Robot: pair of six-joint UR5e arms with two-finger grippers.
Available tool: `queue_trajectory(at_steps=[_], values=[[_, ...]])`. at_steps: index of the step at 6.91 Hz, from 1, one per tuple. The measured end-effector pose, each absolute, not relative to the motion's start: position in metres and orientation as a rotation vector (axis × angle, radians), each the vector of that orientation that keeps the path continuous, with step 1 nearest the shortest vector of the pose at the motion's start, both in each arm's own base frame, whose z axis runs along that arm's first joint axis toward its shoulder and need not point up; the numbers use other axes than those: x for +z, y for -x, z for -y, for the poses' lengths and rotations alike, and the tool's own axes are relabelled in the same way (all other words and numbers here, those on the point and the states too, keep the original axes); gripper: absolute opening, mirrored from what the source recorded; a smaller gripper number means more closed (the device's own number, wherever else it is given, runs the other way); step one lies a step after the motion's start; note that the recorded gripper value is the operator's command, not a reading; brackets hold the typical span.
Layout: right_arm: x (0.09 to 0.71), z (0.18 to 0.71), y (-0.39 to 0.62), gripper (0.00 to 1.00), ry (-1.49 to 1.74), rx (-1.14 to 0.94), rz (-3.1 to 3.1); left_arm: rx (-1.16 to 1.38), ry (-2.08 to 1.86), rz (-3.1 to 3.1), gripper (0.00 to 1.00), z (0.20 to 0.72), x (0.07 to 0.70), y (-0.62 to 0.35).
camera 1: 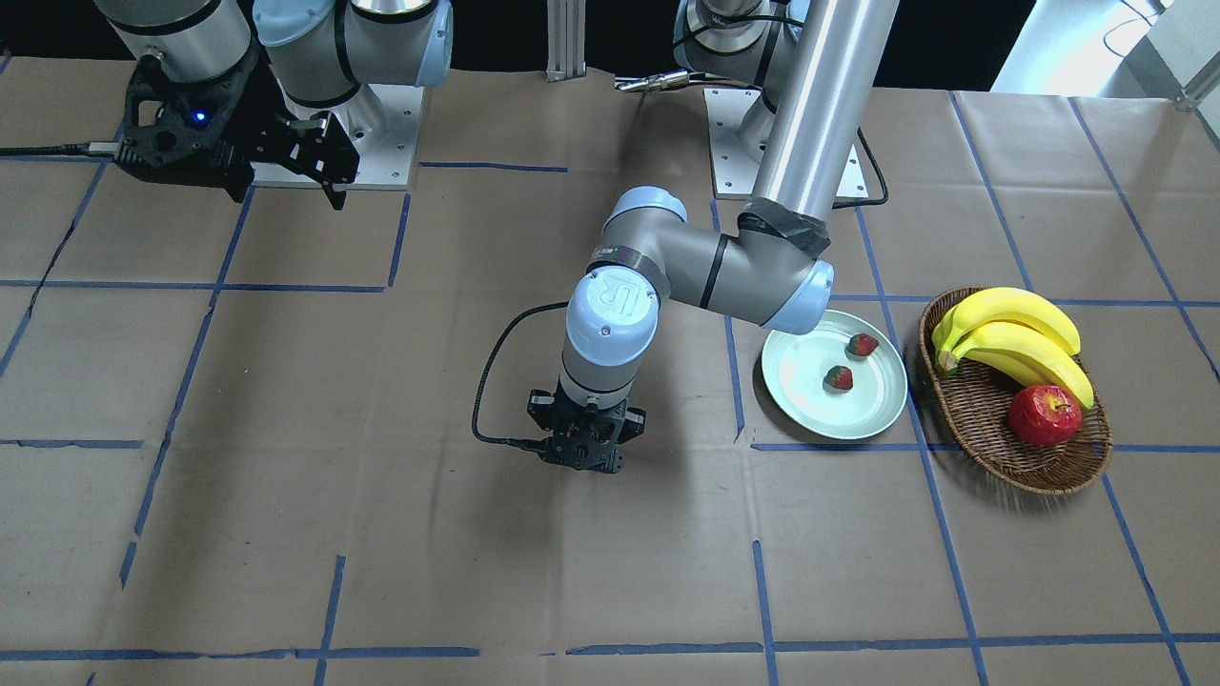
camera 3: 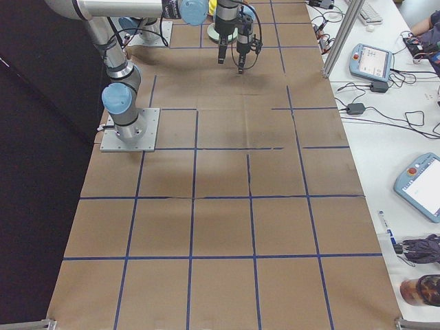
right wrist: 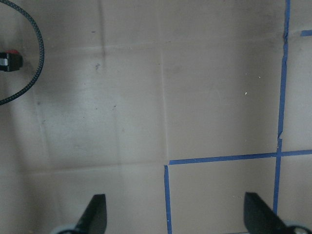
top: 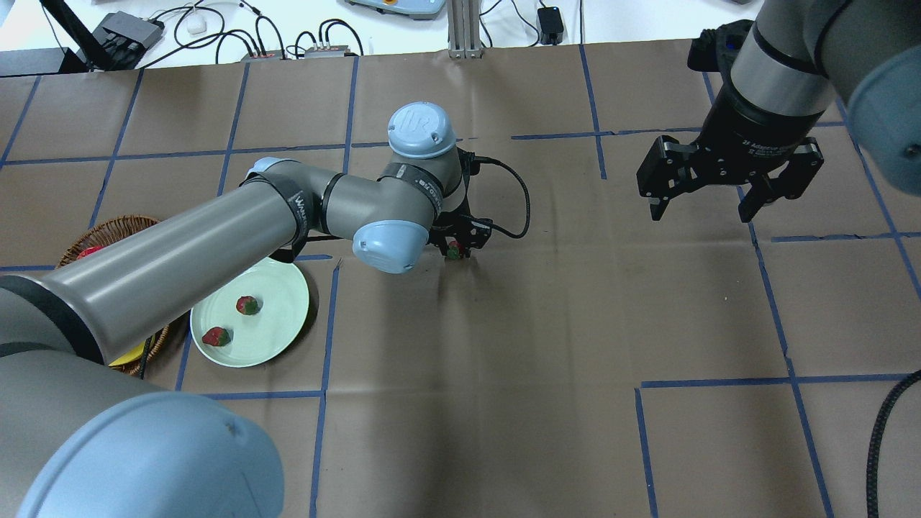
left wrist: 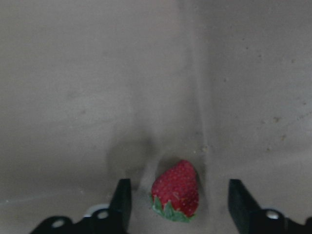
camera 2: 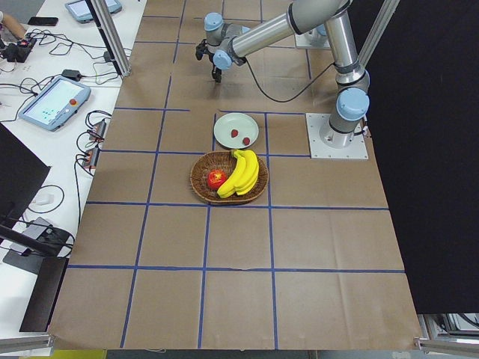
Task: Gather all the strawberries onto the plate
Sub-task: 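Carry the strawberry with the left gripper onto the plate and release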
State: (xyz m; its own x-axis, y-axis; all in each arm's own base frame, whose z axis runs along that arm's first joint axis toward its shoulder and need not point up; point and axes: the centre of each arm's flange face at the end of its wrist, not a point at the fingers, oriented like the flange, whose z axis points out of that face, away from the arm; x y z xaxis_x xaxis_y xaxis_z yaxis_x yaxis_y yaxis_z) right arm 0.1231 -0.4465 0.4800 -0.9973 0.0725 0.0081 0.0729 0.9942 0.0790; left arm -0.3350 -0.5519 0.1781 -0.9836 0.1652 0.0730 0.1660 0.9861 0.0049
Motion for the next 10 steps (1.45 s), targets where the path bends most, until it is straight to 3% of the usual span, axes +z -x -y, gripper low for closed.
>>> queue_trajectory(at_steps=[3,6,10], values=[[0.481,0.446,-0.122,1.0,0.106,-0.12,3.118,0.02,0.302,3.101,0.0,0.552,0.214,0.311],[0.479,0.447,-0.121,1.0,0.097,-0.126,3.114,-0.094,0.493,3.21,0.0,0.51,0.262,0.173],[0.481,0.447,-0.122,1.0,0.098,-0.122,3.119,-0.228,0.475,3.201,0.11,0.463,0.211,0.071]])
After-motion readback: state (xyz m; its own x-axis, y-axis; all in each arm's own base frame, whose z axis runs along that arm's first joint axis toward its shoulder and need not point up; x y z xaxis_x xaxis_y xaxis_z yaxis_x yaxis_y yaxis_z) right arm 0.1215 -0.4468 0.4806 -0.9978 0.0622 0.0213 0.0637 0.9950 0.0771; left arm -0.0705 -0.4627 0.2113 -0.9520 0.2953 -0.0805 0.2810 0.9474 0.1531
